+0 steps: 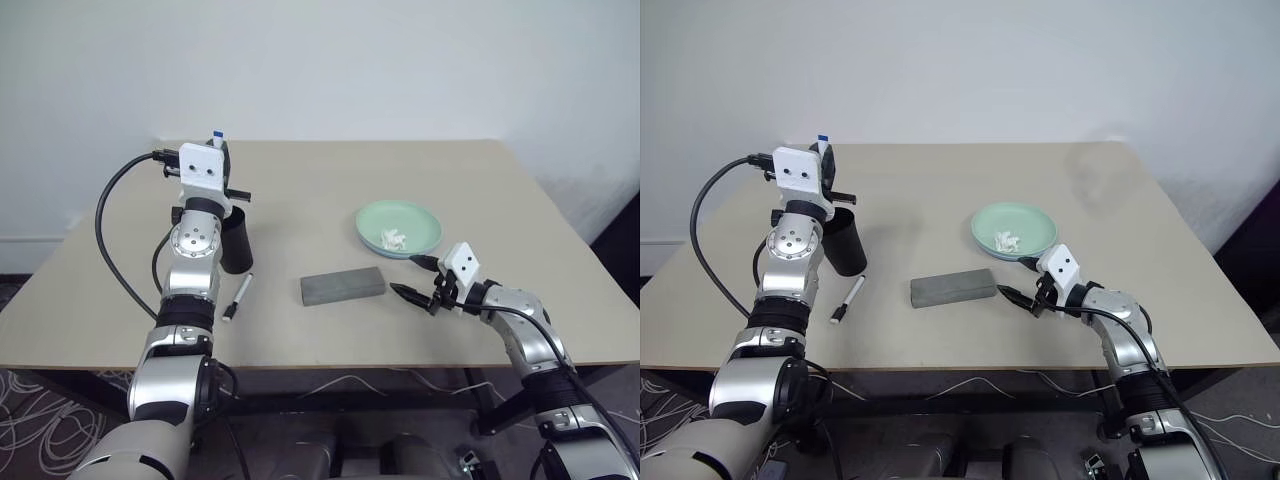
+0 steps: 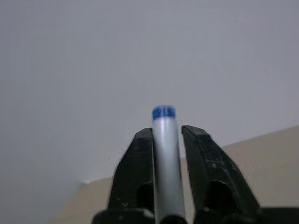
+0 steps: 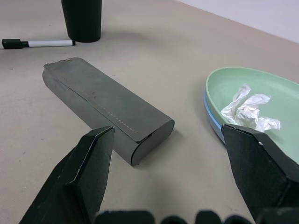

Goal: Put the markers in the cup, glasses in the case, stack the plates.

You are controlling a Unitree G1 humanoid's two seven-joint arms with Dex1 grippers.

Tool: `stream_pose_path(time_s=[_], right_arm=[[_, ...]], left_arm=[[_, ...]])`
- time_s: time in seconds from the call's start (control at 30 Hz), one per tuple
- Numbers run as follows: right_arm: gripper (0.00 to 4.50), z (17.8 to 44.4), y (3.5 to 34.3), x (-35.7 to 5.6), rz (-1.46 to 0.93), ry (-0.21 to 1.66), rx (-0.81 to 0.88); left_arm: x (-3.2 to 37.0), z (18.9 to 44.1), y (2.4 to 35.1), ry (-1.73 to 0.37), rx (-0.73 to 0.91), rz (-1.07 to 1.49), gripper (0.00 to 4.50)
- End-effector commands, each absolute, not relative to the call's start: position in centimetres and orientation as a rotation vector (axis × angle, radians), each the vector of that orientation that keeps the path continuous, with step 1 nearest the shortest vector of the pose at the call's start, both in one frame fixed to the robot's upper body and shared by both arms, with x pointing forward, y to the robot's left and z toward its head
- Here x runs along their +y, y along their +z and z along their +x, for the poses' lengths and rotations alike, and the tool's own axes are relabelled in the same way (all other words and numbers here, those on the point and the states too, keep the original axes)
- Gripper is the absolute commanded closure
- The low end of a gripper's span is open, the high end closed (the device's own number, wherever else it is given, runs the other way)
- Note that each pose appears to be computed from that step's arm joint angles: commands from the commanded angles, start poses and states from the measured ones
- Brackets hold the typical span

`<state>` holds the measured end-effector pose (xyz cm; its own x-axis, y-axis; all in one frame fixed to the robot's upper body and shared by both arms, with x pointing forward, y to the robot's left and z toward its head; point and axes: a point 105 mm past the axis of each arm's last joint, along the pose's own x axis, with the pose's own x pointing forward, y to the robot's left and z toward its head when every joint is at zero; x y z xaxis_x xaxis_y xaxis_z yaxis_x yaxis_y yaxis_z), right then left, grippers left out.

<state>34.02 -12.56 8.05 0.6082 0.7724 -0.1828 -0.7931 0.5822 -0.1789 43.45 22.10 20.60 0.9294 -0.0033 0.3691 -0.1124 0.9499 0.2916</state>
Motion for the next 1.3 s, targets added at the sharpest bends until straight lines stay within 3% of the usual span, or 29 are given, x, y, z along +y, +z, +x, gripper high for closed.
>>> stream_pose_path(time_s=[0.03, 0.1, 0.43, 0.73, 0.9, 1.3], right_arm=[[0.52, 34.5, 10.1, -12.7, -0.271, 0.902, 0.019], [0.52, 34.5, 10.1, -12.6, -0.271, 0.903, 0.018], [0.52, 34.6, 10.1, -12.3, -0.268, 0.914, 0.018], [0.52, 34.7, 10.1, -12.1, -0.269, 0.92, 0.017], [0.52, 34.8, 10.1, -12.1, -0.27, 0.923, 0.019], [0.52, 35.2, 10.2, -11.8, -0.273, 0.935, 0.015]], left_arm=[[21.9, 43.3, 22.1, 0.049, -0.427, 0.313, 2.25], [21.9, 43.3, 22.0, 0.045, -0.424, 0.314, 1.56], [20.5, 42.8, 22.6, -0.048, -0.408, 0.264, 1.56], [14.5, 38.2, 22.7, -0.56, -0.277, 0.087, 1.56], [15.8, 36.4, 18.9, -0.579, -0.003, 0.15, 1.56], [21.5, 34.9, 10.5, -0.249, 0.511, 0.138, 1.56]])
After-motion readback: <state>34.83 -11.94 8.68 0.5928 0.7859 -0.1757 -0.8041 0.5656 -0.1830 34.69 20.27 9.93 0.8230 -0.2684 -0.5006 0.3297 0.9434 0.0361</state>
